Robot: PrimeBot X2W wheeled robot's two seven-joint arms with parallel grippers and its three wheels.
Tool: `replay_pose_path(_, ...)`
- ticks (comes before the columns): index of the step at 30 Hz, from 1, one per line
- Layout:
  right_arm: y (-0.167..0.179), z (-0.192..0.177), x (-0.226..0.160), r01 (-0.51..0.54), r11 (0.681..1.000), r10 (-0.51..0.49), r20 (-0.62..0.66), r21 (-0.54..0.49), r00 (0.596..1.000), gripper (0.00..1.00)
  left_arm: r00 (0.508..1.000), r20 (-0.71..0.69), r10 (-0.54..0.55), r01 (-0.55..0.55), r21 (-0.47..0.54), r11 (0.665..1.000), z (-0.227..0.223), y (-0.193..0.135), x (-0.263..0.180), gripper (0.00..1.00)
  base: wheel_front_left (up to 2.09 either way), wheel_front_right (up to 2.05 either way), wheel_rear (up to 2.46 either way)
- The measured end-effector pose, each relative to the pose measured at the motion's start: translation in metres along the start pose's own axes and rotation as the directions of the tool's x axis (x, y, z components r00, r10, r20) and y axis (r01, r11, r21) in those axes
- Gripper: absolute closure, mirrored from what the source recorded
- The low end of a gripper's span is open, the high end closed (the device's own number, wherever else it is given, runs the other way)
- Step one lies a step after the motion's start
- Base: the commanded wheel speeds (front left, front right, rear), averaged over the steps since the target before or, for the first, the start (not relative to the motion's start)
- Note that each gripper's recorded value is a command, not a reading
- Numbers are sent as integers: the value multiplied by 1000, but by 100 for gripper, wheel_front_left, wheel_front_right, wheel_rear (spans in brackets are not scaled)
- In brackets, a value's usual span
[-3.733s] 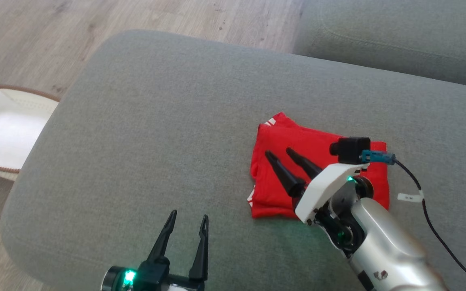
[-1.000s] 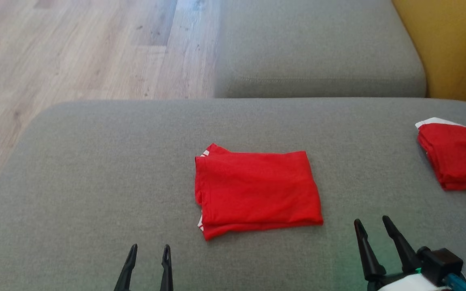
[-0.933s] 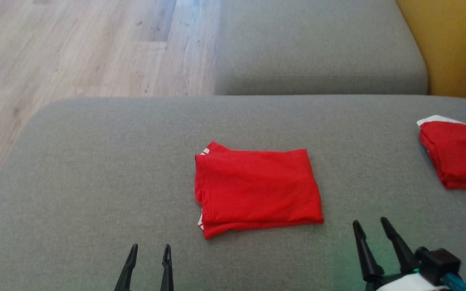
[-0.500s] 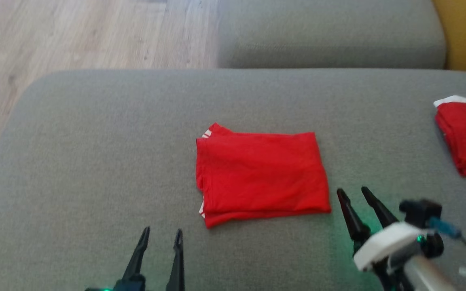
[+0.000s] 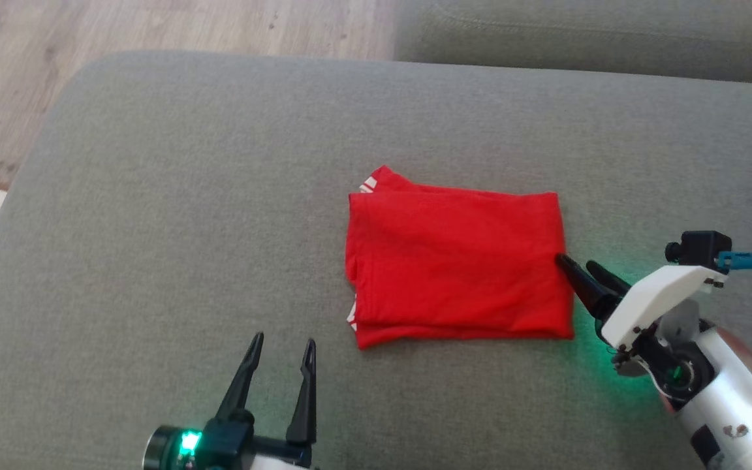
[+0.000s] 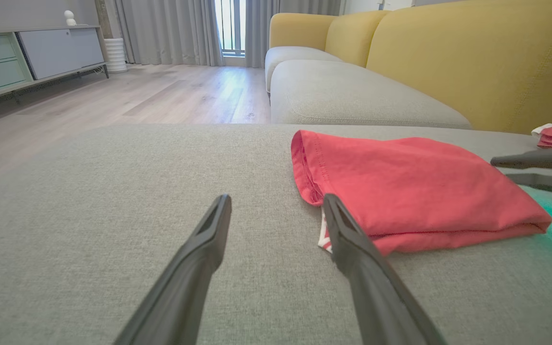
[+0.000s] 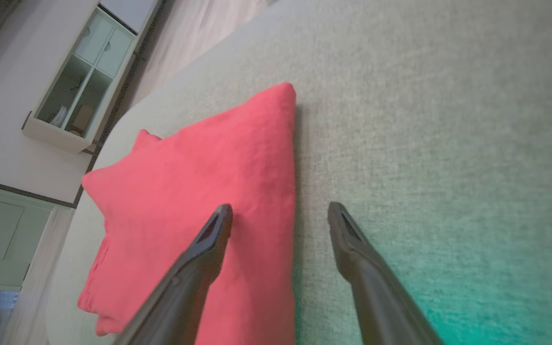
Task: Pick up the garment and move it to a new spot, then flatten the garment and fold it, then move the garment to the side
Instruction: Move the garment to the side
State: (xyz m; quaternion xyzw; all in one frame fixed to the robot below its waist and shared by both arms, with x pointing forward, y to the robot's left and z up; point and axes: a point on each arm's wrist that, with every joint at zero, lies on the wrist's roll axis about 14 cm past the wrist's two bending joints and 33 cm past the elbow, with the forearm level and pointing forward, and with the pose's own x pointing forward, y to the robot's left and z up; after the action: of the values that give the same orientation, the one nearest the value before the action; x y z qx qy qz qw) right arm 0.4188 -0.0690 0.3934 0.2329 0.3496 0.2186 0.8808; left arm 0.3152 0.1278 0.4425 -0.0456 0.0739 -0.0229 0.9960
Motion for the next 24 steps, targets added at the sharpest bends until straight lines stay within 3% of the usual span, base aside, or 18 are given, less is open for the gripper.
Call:
replay_pose_path(6,1,-14,9,-20,996,27,-86,82,996,0,1000,6,13,-13,4,1000,3,5,7,0,0,0,0)
replay_pose_path(9,5,-13,12,-35,996,43,-97,87,994,51,1000,-5,15,-15,2,1000,0,5,8,0,0,0,0)
replay_pose_path(11,5,-15,14,-40,995,50,-104,92,993,76,1000,-13,16,-16,2,1000,-2,4,8,0,0,0,0)
replay_pose_path(12,5,-16,14,-41,995,51,-109,94,993,93,1000,-17,14,-14,2,1000,-3,3,8,0,0,0,0)
replay_pose_path(13,4,-16,15,-43,995,52,-111,89,992,100,1000,-19,12,-12,3,1000,-4,2,9,0,0,0,0)
replay_pose_path(19,1,-4,15,-55,996,60,-83,64,995,100,1000,-10,-3,3,10,1000,0,-1,20,0,0,0,0)
replay_pose_path(24,-23,20,4,-15,1000,15,-42,-1,999,100,1000,-24,-20,21,9,1000,-4,-6,26,0,0,0,0)
